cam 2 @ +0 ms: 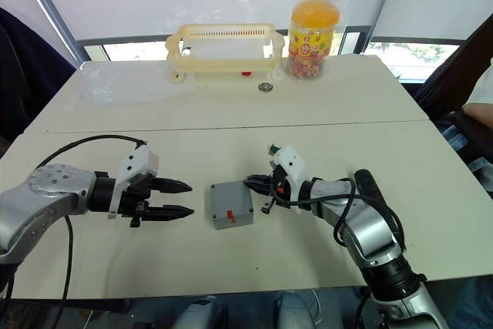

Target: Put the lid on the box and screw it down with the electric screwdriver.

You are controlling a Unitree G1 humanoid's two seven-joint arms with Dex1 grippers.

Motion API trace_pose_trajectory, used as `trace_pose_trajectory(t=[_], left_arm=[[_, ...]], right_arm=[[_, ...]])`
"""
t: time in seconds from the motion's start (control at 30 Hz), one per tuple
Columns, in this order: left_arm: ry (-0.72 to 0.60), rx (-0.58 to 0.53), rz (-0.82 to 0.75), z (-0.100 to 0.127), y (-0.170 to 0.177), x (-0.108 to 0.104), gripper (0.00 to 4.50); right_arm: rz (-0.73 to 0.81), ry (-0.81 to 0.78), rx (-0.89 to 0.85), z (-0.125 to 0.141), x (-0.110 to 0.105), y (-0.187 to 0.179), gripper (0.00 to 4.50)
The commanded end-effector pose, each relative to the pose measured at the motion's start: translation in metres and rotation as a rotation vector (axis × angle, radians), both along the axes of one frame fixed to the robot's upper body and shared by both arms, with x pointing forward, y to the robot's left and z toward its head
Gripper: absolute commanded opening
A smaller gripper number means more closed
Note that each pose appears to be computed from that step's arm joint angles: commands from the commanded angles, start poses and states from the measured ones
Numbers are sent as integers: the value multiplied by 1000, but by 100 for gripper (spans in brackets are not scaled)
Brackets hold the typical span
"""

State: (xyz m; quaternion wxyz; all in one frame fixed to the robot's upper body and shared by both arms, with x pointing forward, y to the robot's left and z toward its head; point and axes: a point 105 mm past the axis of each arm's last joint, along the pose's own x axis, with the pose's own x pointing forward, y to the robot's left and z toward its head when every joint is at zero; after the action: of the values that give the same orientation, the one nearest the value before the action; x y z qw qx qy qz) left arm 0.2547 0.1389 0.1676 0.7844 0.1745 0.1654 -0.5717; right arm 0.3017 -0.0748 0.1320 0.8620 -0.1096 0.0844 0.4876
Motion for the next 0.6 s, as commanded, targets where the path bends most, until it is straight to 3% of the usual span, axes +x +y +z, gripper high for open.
trace_pose_trajectory(t=[0.03, 0.17, 0.2, 0.23, 0.37, 0.6], left_arm=[[-43, -3, -11, 6, -2, 0, 263], [-44, -3, -10, 6, -2, 0, 263], [-44, -4, -9, 6, -2, 0, 263], [-44, -4, -8, 6, -2, 0, 263], [-43, -6, -6, 6, -1, 0, 263], [-42, -43, 0, 12, -1, 2, 263]], right_arm=[[17, -49, 24, 13, 1, 5, 1], [14, -54, 26, 15, 2, 6, 1], [12, -57, 31, 16, 3, 5, 67], [10, -62, 38, 19, 3, 5, 95], [5, -90, 61, 29, 2, 3, 296], [0, -102, 118, 46, -5, -4, 296]])
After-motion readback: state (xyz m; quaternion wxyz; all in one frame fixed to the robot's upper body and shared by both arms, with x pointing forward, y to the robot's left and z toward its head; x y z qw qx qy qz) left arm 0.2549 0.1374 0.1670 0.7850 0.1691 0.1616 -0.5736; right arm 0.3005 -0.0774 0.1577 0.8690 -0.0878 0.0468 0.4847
